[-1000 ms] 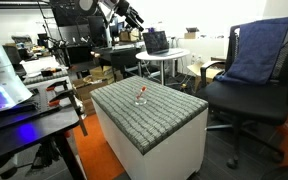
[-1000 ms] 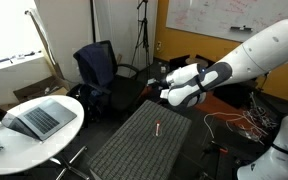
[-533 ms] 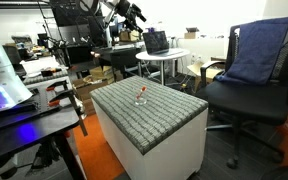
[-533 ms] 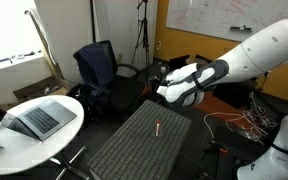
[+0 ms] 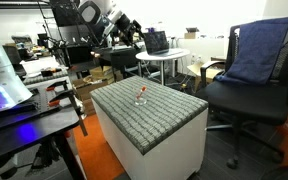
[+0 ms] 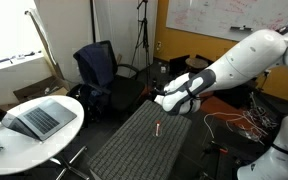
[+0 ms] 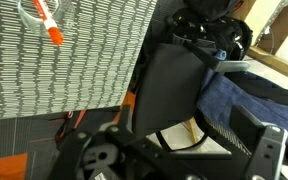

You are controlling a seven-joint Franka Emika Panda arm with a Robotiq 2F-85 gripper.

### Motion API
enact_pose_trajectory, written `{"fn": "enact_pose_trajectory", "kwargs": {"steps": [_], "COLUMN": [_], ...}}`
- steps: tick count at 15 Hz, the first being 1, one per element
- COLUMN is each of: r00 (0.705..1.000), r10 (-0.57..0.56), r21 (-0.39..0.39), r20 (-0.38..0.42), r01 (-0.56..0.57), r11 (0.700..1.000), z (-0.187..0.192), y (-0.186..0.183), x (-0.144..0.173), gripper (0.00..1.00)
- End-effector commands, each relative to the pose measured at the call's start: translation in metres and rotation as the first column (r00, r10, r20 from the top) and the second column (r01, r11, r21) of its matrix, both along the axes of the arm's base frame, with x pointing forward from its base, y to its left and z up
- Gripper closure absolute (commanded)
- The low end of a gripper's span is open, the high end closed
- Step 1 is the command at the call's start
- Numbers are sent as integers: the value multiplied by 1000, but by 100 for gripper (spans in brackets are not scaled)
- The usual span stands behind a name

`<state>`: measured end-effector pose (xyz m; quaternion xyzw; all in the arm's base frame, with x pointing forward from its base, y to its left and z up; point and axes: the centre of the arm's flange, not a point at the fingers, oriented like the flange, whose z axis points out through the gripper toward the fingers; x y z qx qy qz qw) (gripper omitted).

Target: Take the marker from the cup and put it on the table

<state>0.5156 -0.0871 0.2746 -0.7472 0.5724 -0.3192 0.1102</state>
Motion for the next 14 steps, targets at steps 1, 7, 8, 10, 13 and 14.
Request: {"fn": "enact_pose_trajectory", "kwargs": {"steps": [1, 7, 8, 10, 13, 14], "r00": [996, 987, 985, 983, 982, 981], "r10": [-52, -55, -48, -39, -18, -13], "r21": [10, -5, -2, 2, 17, 22], "r20": [-69, -151, -163, -180, -188, -192], "r01": [53, 55, 48, 40, 22, 18], "r11": [999, 999, 999, 999, 1000, 1000], "z": [-14, -42, -47, -56, -67, -71], "y": [-14, -21, -20, -17, -11, -10], "x": [2, 0, 2, 5, 13, 17], "gripper": [0, 0, 0, 0, 0, 0]}}
